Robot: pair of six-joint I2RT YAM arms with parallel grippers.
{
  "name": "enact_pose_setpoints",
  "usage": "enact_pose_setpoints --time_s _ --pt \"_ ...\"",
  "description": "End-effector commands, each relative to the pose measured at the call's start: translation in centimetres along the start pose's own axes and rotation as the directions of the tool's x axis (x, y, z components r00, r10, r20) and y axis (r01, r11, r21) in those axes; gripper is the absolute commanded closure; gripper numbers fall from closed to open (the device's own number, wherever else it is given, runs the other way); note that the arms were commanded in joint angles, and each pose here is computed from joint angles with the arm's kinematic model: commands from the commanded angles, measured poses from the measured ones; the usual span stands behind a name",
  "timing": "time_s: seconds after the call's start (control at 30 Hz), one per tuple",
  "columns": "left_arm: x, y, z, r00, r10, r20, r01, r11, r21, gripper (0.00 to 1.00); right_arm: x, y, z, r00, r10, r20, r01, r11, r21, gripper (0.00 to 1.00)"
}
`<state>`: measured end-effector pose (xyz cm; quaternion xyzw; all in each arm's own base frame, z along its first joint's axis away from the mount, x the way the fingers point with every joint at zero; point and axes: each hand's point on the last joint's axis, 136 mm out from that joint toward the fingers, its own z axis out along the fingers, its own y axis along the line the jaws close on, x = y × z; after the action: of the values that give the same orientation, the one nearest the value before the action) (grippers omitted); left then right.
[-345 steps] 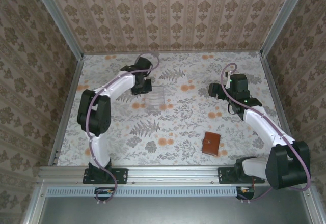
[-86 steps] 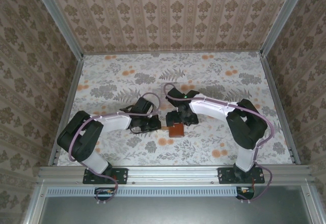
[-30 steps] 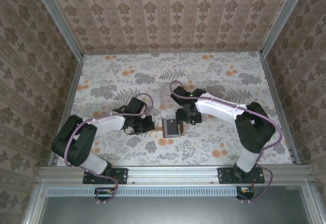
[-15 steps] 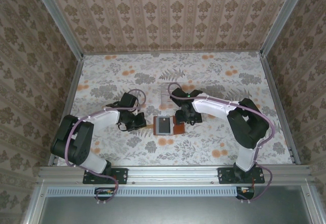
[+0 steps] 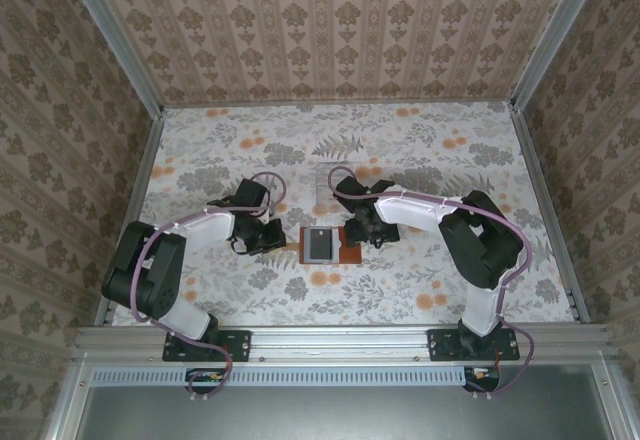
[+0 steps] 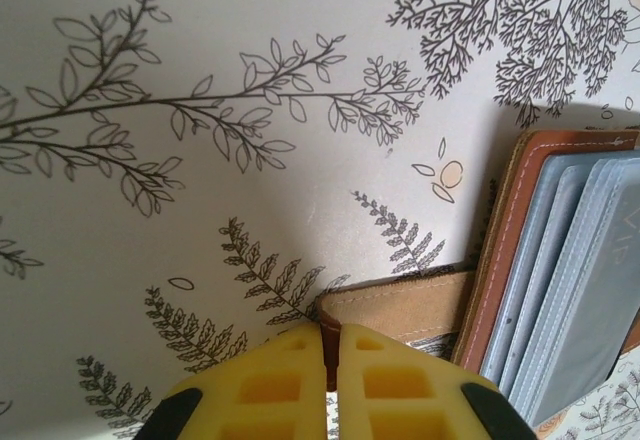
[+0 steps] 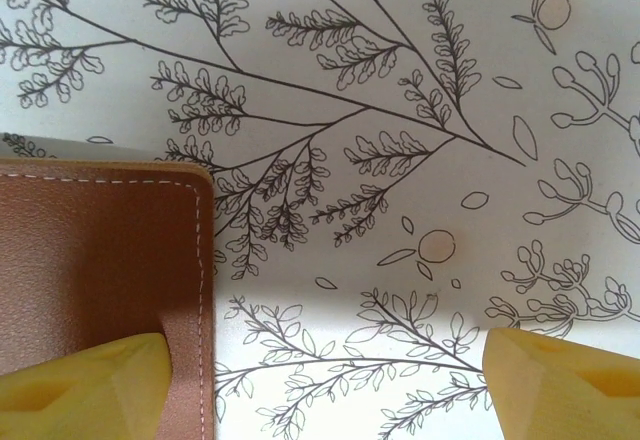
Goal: Take the credit cards out of the card holder
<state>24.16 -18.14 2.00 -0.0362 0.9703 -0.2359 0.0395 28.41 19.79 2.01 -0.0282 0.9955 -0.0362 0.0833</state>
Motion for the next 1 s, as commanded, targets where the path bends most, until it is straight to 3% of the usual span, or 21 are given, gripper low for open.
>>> enact_pose_setpoints --time_s 0.0,0.23,0.57,0.83,0.97 --pt "0.9 2.7 0.4 0.999 -0.013 -0.038 0.008 0.993 -0.121 0.90 1.1 -1.5 0.7 0.999 -0.018 -0.027 0.019 0.998 0.059 0.17" --pt "-0.3 0.3 -1.9 0.999 0.021 0.038 -0.017 0.996 -0.085 0.82 0.7 -0.4 -1.1 1.000 -0.006 -0.011 0.005 1.000 -0.018 0.18" --pt "-0.9 -4.1 -4.7 0.990 0.083 0.114 -0.079 0.996 -0.039 0.78 0.5 -0.3 -1.8 1.000 -0.013 -0.002 0.013 1.000 -0.026 0.18" --pt "-0.7 -7.8 -2.3 0.991 0.110 0.077 -0.114 0.993 0.043 0.77 0.3 0.2 -2.3 1.000 -0.011 0.008 0.011 0.998 -0.059 0.19" --pt "-0.6 -7.8 -0.5 0.994 0.098 0.050 -0.101 0.994 0.048 0.73 0.3 0.2 -2.4 1.000 -0.012 0.011 0.013 0.998 -0.062 0.20"
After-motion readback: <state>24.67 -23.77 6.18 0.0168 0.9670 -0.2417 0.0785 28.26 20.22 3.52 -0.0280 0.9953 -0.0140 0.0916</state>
